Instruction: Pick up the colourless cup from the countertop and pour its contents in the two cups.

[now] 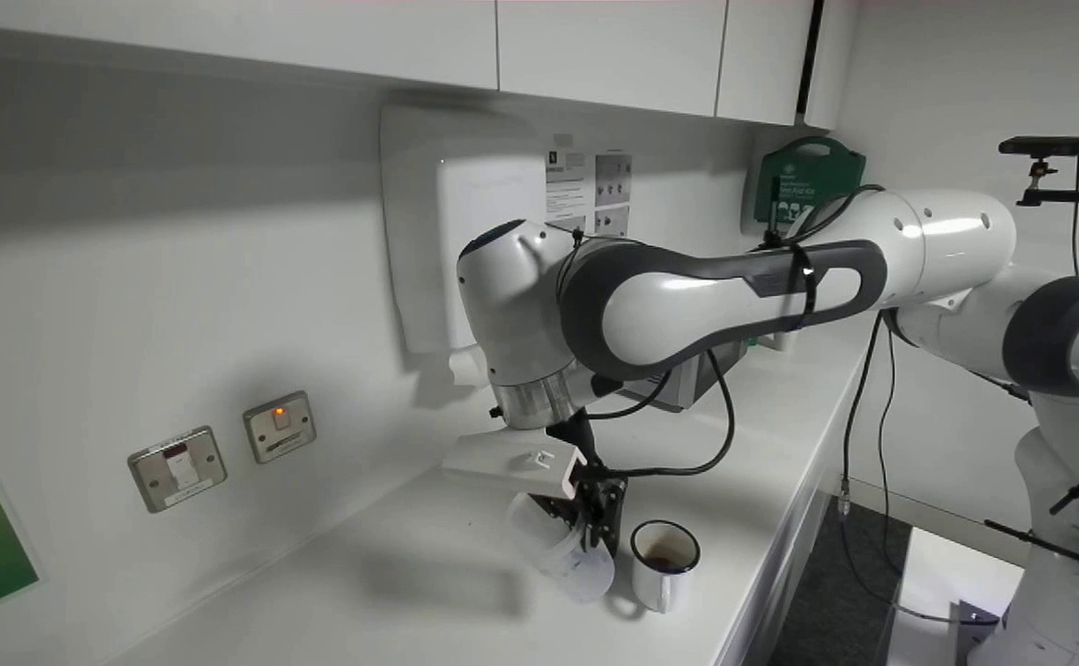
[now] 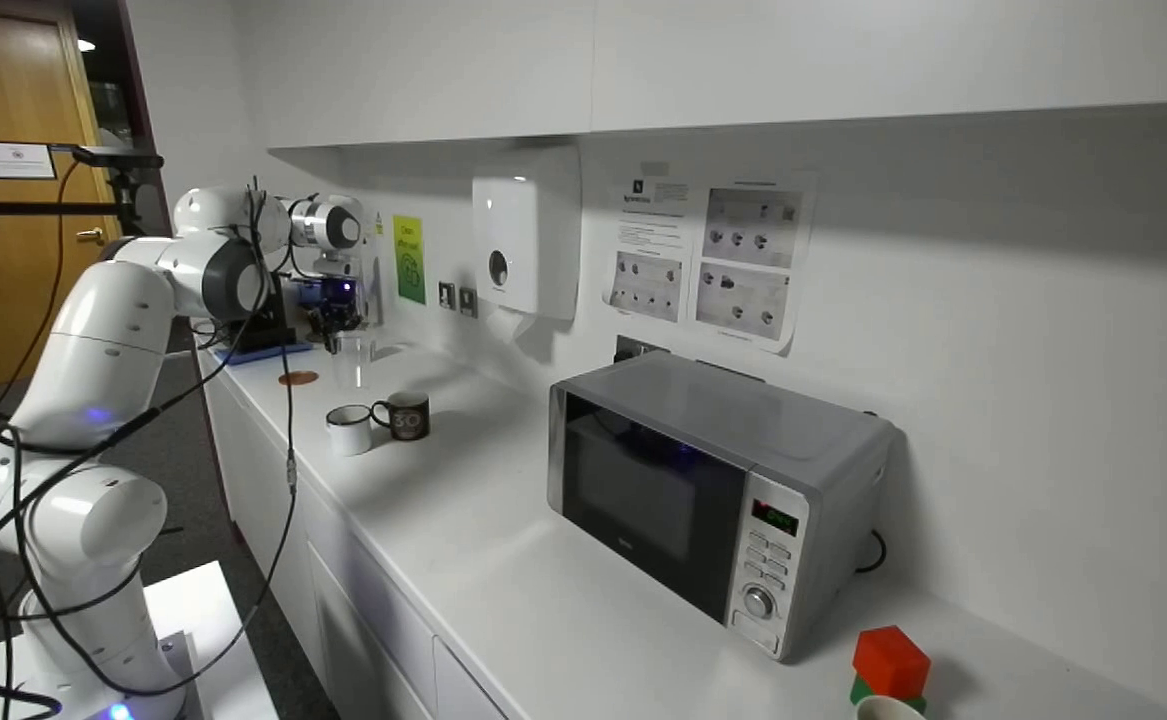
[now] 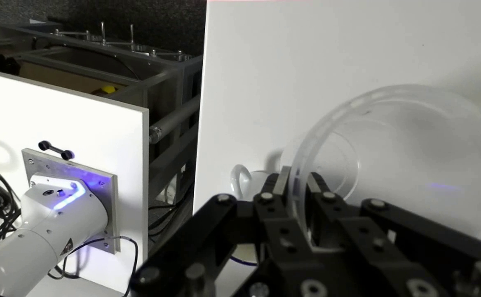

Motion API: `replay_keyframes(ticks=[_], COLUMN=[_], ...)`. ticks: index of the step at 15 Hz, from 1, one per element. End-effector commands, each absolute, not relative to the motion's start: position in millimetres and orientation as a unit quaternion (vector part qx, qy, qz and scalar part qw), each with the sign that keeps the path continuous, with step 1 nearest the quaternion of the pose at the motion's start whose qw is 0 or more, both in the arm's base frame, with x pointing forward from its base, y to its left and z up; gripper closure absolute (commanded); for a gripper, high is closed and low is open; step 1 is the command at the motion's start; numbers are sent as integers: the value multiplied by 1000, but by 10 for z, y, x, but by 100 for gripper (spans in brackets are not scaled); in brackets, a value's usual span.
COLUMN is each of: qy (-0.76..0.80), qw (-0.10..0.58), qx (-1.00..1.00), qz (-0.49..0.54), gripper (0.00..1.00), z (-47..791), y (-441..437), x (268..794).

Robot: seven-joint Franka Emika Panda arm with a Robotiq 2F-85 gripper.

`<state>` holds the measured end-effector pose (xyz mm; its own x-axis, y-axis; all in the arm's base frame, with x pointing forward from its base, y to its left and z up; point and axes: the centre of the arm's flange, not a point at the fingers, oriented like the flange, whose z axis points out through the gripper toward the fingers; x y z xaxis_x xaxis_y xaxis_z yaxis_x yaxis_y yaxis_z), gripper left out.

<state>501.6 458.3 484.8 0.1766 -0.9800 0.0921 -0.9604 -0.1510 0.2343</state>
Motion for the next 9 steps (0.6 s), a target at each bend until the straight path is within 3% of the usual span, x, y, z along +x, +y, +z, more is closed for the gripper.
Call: replay_keyframes(ticks=[1,9], qy=[-616,-576], qw=[93,44], qx=[779,808], qz=[-67,-121], gripper=[98,98], z=[4831,4628], y=[4375,4087], x=[4789,4786])
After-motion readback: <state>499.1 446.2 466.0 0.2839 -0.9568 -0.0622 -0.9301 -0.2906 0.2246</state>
